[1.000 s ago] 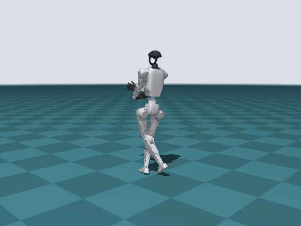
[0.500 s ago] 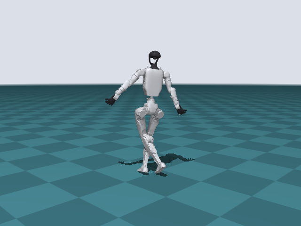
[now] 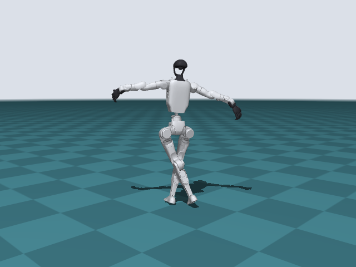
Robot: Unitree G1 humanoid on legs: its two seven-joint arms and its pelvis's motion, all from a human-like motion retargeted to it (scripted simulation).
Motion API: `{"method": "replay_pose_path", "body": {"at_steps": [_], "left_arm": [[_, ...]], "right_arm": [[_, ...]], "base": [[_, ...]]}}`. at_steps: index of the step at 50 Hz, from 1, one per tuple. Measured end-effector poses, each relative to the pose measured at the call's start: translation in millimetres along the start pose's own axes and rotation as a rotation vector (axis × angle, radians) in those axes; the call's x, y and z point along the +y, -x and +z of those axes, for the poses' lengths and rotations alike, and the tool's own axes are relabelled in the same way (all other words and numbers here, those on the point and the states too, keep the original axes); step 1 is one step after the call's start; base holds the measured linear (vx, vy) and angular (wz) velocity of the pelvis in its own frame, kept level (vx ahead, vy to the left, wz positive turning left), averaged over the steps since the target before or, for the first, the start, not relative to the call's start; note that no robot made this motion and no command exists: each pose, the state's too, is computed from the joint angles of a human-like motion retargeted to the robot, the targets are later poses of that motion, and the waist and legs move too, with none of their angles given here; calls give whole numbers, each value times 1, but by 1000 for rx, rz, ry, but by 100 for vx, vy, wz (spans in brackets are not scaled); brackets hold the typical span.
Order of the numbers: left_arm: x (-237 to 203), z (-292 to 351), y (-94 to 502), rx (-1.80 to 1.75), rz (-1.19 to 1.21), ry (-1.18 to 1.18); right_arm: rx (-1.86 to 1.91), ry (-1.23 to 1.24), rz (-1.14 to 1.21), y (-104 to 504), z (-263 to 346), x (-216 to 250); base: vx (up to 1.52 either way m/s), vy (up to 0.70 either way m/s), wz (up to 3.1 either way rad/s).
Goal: Dance
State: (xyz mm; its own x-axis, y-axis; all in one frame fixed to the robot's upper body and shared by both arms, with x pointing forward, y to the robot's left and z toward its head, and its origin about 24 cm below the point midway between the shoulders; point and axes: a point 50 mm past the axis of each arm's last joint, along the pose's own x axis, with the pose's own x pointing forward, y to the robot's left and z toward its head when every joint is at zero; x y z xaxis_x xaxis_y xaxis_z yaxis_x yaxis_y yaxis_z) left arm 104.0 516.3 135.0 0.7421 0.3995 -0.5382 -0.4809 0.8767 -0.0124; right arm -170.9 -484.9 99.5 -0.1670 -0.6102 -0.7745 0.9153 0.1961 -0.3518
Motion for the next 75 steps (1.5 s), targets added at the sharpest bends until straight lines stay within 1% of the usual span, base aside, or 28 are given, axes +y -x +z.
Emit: {"method": "replay_pose_path", "body": {"at_steps": [3,8,10,13,16,18,20,23,27,30,32,35,37,40,42,46,49,52,55,58,62,65,67,70,72,75], "left_arm": [[-13,15,-14,-65,21,-94],[-33,38,-33,-196,113,-249],[-38,46,-38,-262,208,-309],[-38,54,-38,-379,444,-363],[-38,60,-34,-545,711,-344],[-42,61,-29,-679,838,-302],[-46,59,-26,-769,940,-247],[-50,47,-32,-742,1004,-198],[-71,24,-56,-630,902,-239],[-106,20,-79,-607,768,-249],[-129,14,-92,-578,683,-261],[-173,-7,-113,-520,513,-343],[-211,-29,-125,-469,380,-418],[-268,-71,-133,-381,177,-529],[-296,-103,-132,-323,62,-590],[-330,-173,-116,-194,-152,-694],[-347,-225,-96,-69,-285,-759],[-362,-268,-71,43,-412,-824],[-370,-307,-45,148,-517,-879],[-365,-333,-27,287,-598,-943],[-353,-353,-15,473,-754,-1073],[-339,-357,-12,672,-894,-1202],[-335,-357,-10,811,-983,-1239],[-332,-351,-9,1012,-1097,-1213],[-336,-349,-5,1102,-1176,-1163],[-350,-342,-1,1181,-1275,-1057]], "right_arm": [[-45,121,-119,8,23,-3],[-101,313,-441,21,46,-15],[-131,388,-589,27,53,-20],[-213,475,-832,35,62,-23],[-372,502,-1040,37,70,-11],[-511,492,-1146,38,74,2],[-655,455,-1219,38,79,18],[-846,383,-1235,38,87,47],[-1004,180,-1134,38,97,92],[-1113,-137,-995,37,96,156],[-1153,-291,-896,39,91,192],[-1145,-400,-780,38,69,242],[-1097,-377,-742,33,48,270],[-1022,-245,-669,27,15,311],[-986,-93,-548,25,-9,343],[-977,311,-250,27,-67,398],[-942,608,-82,31,-122,422],[-855,873,55,32,-174,428],[-762,1114,173,33,-219,422],[-710,1350,314,37,-253,415],[-653,1649,462,37,-280,409],[-598,1886,628,37,-278,418],[-515,1981,713,37,-271,425],[-254,2074,962,48,-273,435],[-4,2081,1079,52,-277,432],[380,2012,1262,65,-281,428]], "base": [[-10,2,-9],[-17,0,-4],[-19,-12,-12],[-24,-25,-21],[-30,-16,-13],[-36,-8,8],[-33,-6,-1],[-38,-21,-48],[-60,-82,-130],[-15,11,38],[-6,90,58],[-14,64,-30],[-17,12,-120],[-26,11,-126],[-21,13,-132],[-17,12,-72],[-15,2,-13],[-19,-4,-18],[-22,-8,-9],[-24,-11,-18],[-24,-8,8],[-31,-7,-5],[-26,-3,-24],[-20,-2,-13],[-15,1,4],[-18,6,16]]}}
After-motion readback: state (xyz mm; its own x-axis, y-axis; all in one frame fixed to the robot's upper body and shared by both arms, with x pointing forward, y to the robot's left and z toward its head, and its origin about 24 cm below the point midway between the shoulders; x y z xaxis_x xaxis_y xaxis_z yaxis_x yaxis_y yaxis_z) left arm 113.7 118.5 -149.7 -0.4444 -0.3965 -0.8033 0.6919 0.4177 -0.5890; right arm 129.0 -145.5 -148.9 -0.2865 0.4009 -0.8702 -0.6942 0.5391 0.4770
